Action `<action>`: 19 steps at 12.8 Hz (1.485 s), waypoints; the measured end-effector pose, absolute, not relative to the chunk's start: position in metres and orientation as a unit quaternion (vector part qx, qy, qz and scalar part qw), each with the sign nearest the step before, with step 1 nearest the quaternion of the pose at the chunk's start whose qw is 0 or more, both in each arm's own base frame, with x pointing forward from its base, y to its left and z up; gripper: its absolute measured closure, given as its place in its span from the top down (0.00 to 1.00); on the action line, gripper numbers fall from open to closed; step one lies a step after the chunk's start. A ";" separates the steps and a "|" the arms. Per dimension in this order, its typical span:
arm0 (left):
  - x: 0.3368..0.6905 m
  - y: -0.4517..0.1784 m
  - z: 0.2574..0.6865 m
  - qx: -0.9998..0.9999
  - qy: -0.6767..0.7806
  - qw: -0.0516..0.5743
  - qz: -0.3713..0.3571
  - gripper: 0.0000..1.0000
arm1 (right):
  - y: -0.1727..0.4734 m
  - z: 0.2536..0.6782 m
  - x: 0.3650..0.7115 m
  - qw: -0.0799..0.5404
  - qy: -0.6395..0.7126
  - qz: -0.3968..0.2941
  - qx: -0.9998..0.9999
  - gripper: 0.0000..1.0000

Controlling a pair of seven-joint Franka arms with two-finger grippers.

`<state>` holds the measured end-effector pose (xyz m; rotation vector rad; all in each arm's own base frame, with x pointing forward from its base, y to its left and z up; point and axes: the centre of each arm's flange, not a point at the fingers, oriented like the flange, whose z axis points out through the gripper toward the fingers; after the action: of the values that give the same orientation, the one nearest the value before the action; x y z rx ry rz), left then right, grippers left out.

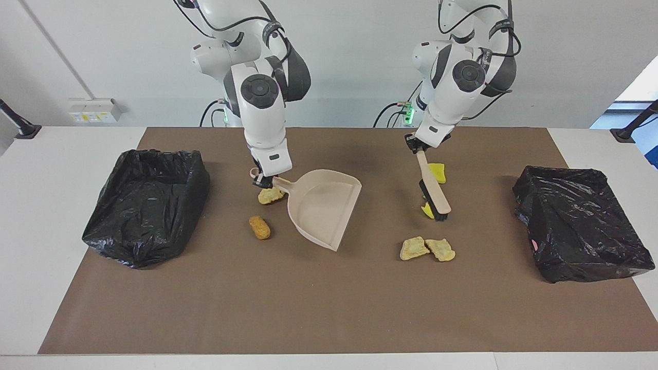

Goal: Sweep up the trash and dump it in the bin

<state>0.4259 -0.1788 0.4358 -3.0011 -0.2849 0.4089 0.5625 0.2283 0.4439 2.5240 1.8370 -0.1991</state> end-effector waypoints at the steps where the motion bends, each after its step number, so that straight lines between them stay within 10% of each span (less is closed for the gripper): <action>1: 0.418 -0.171 0.432 -0.981 -0.115 0.072 0.141 0.27 | 0.238 0.437 0.561 0.008 0.600 -0.061 0.798 0.31; 11: 0.319 -0.122 0.381 -0.914 -0.339 0.169 0.148 0.27 | 0.340 0.349 0.507 0.029 0.540 -0.126 0.832 0.31; 19: 0.352 -0.169 0.343 -0.926 -0.345 0.080 0.133 0.27 | 0.343 0.349 0.504 0.033 0.516 -0.127 0.847 0.31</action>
<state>0.3516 -0.1690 0.3426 -2.7692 -1.0315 0.3977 0.5040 0.3426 0.3490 2.6048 1.5873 -0.3903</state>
